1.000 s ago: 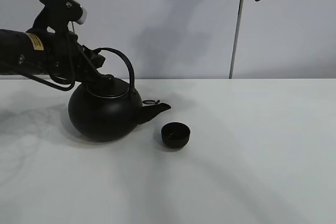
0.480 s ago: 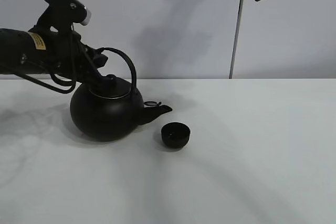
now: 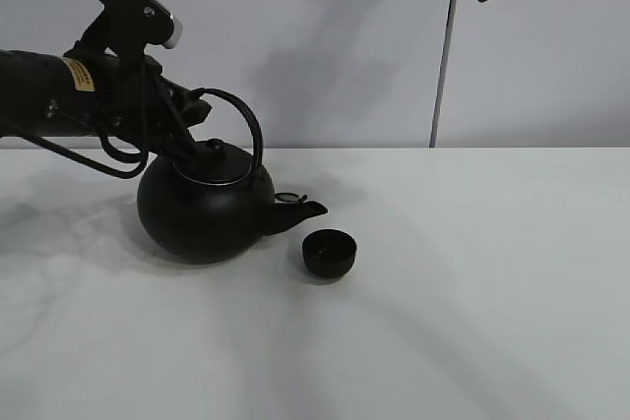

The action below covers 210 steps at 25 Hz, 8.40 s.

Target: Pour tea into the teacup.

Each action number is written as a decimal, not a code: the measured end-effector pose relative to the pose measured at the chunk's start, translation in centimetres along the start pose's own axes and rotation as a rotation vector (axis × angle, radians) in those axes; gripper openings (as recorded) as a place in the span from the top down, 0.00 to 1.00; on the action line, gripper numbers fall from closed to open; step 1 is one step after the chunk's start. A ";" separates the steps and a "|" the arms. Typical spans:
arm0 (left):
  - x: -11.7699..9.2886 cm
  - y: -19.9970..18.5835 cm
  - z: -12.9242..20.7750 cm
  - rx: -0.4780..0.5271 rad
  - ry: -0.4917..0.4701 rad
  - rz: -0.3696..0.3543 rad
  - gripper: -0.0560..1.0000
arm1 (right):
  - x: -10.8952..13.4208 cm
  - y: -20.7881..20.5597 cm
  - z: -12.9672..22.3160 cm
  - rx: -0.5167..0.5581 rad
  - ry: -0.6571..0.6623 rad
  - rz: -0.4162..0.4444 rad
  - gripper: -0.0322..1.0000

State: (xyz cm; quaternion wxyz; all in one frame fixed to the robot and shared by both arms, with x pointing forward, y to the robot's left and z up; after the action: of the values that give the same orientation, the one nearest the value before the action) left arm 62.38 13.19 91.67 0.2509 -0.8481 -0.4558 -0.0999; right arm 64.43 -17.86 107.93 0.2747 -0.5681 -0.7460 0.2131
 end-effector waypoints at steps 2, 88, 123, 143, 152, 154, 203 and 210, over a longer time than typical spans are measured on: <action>0.0 0.0 0.0 -0.001 0.004 -0.001 0.84 | 0.0 0.0 0.0 0.000 0.000 0.000 0.37; -0.6 0.5 -1.2 -0.027 0.107 0.018 0.85 | 0.0 0.0 -0.2 -0.017 0.000 -0.001 0.37; -1.4 -7.0 3.9 -0.010 -0.240 -0.164 0.85 | 0.0 0.0 -0.2 -0.017 0.000 -0.001 0.37; -1.8 -8.4 5.1 -0.015 -0.330 -0.189 0.85 | 0.0 0.0 -0.2 -0.017 0.000 -0.001 0.37; -2.0 -9.0 5.5 -0.019 -0.360 -0.194 0.85 | 0.0 0.0 -0.2 -0.017 0.000 -0.001 0.37; -2.0 -9.2 5.5 -0.018 -0.366 -0.194 0.85 | 0.0 0.0 -0.2 -0.017 0.000 -0.001 0.37; -4.2 -11.4 5.6 -0.070 -0.387 -0.075 0.56 | 0.0 0.0 -0.2 -0.017 0.000 -0.001 0.37; -4.0 -11.6 4.9 -0.099 -0.381 -0.072 0.46 | 0.0 0.0 -0.2 -0.017 0.000 -0.001 0.37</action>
State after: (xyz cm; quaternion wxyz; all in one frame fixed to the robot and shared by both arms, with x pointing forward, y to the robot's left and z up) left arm 50.24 18.13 89.77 0.1144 -0.8461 -0.5196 0.0315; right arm 64.57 -17.84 108.10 0.2700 -0.5699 -0.7481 0.2066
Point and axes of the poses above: a point on each arm's last joint axis where the gripper is mounted, y pointing out along that axis toward the gripper, x along the wrist's bending axis when the last joint is at zero, z = x × y, the point moved 4 cm from there along y, pointing out along that axis toward the gripper, and after that the axes turned 2 degrees about -y, right-handed, at the moved point
